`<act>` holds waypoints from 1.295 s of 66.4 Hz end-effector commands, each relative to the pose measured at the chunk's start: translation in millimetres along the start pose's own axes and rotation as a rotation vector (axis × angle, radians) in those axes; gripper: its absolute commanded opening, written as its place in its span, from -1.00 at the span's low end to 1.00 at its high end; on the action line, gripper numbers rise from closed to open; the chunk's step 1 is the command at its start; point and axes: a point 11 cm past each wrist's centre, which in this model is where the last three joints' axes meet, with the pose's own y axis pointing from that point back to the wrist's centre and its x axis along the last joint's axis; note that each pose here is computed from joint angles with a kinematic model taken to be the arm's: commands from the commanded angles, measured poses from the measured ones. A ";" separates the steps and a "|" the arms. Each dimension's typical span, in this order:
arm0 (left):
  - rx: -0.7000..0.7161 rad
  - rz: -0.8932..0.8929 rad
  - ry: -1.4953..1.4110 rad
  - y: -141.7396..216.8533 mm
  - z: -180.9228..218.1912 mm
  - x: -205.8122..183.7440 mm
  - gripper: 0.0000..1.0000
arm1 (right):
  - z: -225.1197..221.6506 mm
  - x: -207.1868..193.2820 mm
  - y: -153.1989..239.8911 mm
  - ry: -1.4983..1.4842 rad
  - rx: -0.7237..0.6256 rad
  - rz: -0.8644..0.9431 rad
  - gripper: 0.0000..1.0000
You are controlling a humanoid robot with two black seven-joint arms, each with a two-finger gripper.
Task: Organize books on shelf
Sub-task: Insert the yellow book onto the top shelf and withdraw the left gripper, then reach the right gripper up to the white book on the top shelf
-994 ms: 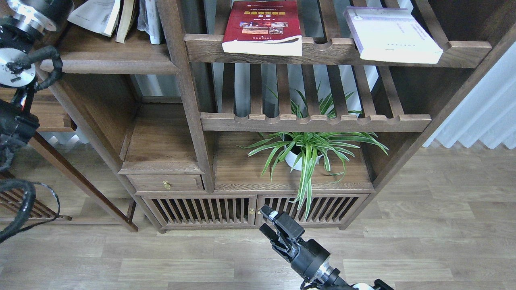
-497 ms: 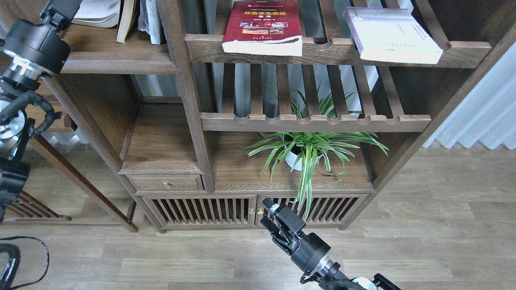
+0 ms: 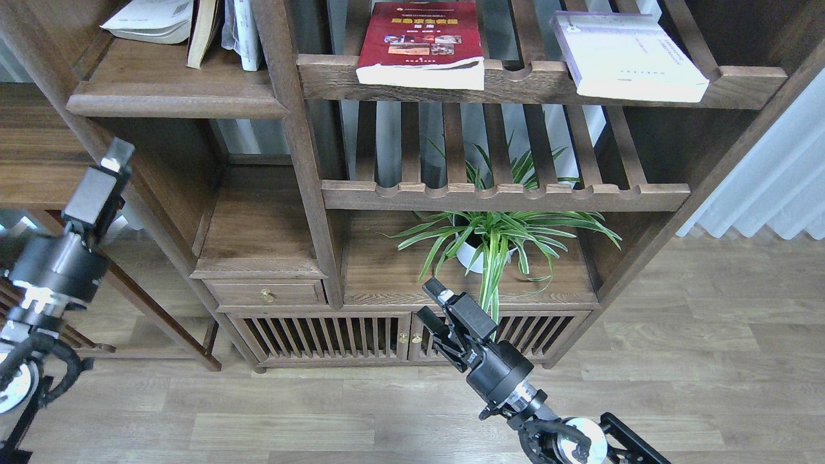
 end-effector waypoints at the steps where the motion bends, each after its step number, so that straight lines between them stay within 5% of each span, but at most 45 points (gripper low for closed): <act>1: 0.047 0.088 0.024 24.1 -20.7 23.8 0.77 | 0.3 -24.8 -4.9 0.004 0.009 -0.079 0.97; 38: 0.033 0.183 0.024 33.8 -17.6 53.8 0.87 | -6.0 -77.6 -31.0 0.032 0.036 -0.179 0.96; 55: 0.011 0.213 0.021 37.6 -11.3 63.1 0.94 | -82.6 -124.4 -42.7 0.133 0.204 -0.280 0.96; 86: -0.013 0.200 0.010 25.2 -0.3 62.3 0.97 | -133.7 -151.7 -30.1 0.186 0.349 -0.344 0.96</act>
